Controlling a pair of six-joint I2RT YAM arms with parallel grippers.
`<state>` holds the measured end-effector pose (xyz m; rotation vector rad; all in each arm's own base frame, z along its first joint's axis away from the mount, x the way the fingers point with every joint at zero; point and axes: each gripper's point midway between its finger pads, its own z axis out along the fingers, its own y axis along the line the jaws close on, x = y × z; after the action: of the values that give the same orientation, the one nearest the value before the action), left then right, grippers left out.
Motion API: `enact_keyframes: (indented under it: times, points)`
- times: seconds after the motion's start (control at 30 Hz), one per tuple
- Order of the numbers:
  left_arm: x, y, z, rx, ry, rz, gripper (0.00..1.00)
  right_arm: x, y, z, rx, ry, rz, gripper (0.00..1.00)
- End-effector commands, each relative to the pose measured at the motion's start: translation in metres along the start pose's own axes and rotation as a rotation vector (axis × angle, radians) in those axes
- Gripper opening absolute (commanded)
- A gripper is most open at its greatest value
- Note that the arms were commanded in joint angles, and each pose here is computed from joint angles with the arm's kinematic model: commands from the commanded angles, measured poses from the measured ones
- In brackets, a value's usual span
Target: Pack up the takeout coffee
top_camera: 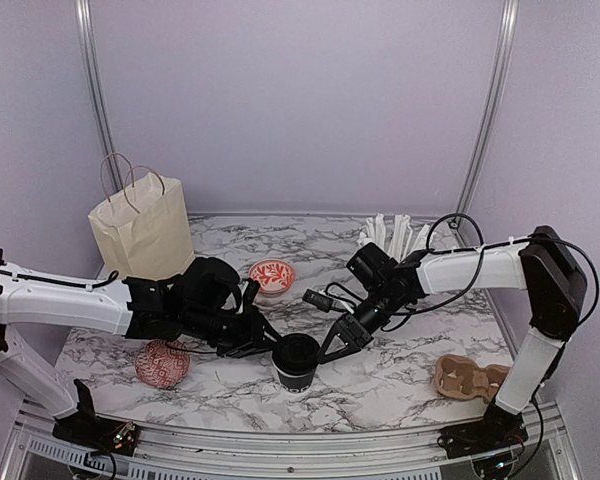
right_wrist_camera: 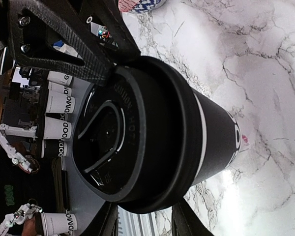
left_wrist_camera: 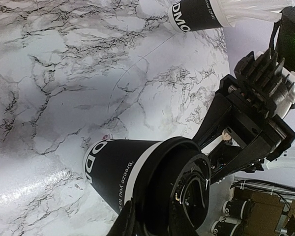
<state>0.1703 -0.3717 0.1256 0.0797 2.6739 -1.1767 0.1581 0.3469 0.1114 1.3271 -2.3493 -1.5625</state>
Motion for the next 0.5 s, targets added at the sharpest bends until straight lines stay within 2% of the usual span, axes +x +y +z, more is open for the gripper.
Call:
enact_keyframes:
  times: [0.0, 0.23, 0.47]
  points:
    - [0.056, 0.077, 0.021, -0.219, 0.204, -0.051, 0.15, -0.008, -0.028, 0.008, 0.1, 0.001, -0.009, 0.34]
    - [0.062, 0.092, 0.027, -0.259, 0.229, -0.044, 0.1, -0.011, -0.03, 0.011, 0.088, 0.008, 0.008, 0.29]
    - [0.032, 0.046, 0.019, -0.179, 0.141, 0.055, 0.17, -0.018, -0.011, 0.005, 0.03, -0.013, -0.019, 0.29]
